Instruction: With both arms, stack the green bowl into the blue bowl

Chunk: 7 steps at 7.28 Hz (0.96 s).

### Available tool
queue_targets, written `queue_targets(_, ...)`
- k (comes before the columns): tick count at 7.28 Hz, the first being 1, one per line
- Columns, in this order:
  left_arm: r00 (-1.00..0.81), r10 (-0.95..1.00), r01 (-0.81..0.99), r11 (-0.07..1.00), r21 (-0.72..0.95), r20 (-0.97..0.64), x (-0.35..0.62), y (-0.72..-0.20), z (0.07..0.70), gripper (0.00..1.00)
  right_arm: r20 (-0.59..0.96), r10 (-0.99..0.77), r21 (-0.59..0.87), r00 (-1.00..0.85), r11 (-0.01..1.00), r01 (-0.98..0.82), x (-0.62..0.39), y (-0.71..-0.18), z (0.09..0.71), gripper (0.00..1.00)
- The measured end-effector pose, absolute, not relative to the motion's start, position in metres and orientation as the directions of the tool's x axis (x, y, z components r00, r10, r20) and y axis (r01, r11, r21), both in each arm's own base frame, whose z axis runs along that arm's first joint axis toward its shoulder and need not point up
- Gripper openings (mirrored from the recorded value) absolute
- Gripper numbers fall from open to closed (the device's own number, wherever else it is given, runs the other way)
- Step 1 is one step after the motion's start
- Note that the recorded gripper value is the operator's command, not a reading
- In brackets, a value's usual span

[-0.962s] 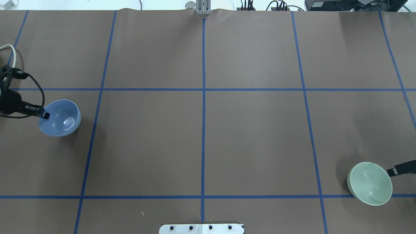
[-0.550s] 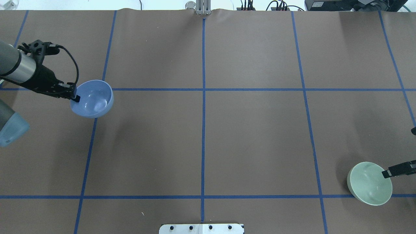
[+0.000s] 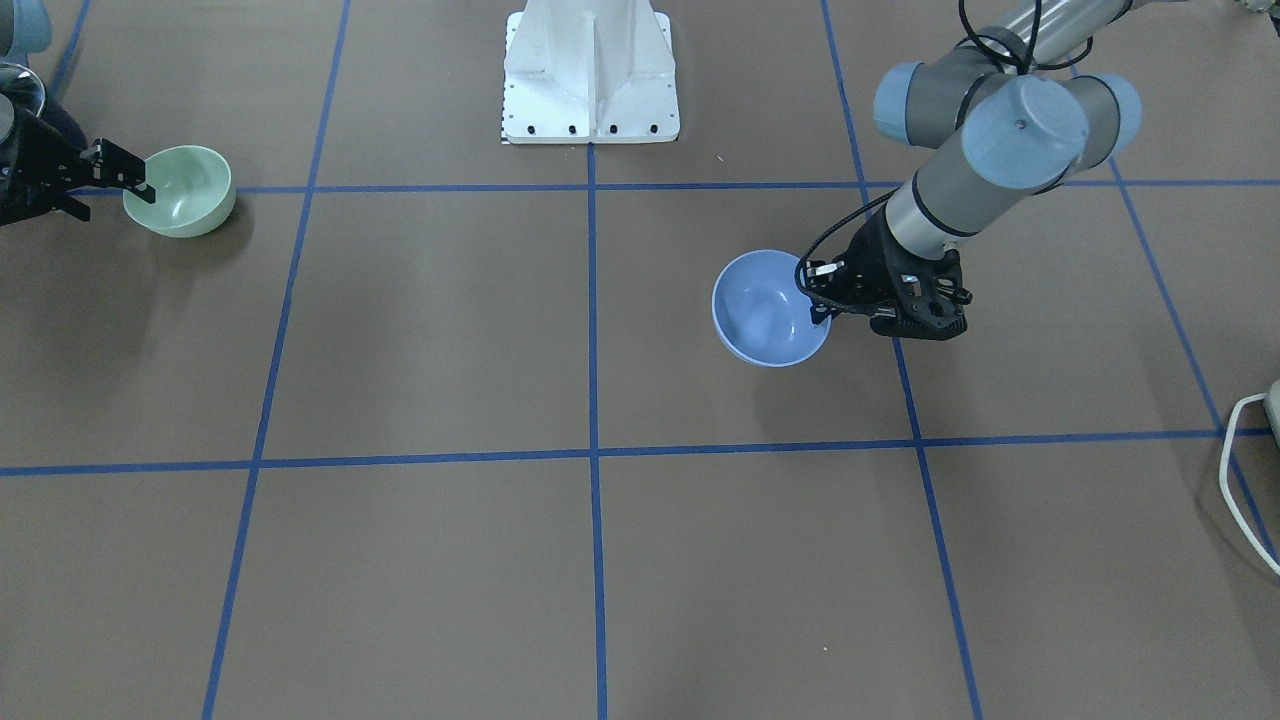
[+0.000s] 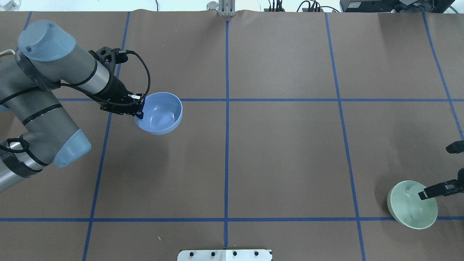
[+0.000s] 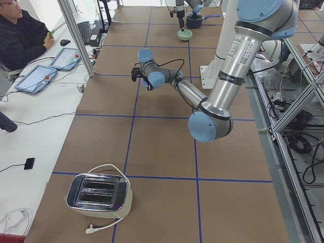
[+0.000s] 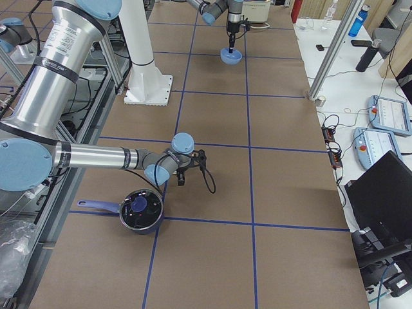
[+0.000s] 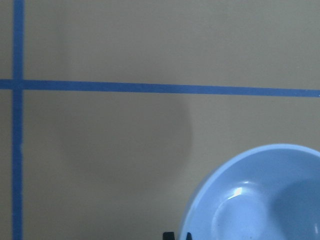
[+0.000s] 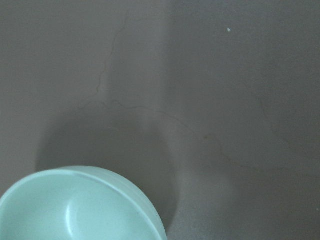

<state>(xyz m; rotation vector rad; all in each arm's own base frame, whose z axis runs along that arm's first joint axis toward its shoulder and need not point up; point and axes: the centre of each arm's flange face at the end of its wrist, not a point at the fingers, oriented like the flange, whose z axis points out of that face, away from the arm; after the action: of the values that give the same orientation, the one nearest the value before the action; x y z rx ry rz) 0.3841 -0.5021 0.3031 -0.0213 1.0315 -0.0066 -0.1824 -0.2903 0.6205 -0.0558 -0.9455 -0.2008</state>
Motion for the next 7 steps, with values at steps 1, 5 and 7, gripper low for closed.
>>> queue_targets(1, 0.517, -0.017, -0.004, 1.0, -0.022, -0.856, 0.392, -0.502, 0.294, 0.0, 0.814, -0.142, 0.037, 0.564, 0.98, 0.194, -0.186, -0.29, 0.619, 0.05)
queue_targets(5, 0.526, -0.026, 0.003, 1.0, -0.029, -0.85, 0.415, -0.505, 0.281, 0.0, 0.827, -0.141, 0.034, 0.544, 0.979, 0.202, -0.201, -0.286, 0.61, 0.0)
queue_targets(7, 0.533, -0.051, 0.024, 0.999, -0.045, -0.844, 0.445, -0.492, 0.268, 0.0, 0.838, -0.107, 0.014, 0.535, 0.985, 0.174, -0.205, -0.292, 0.599, 0.0)
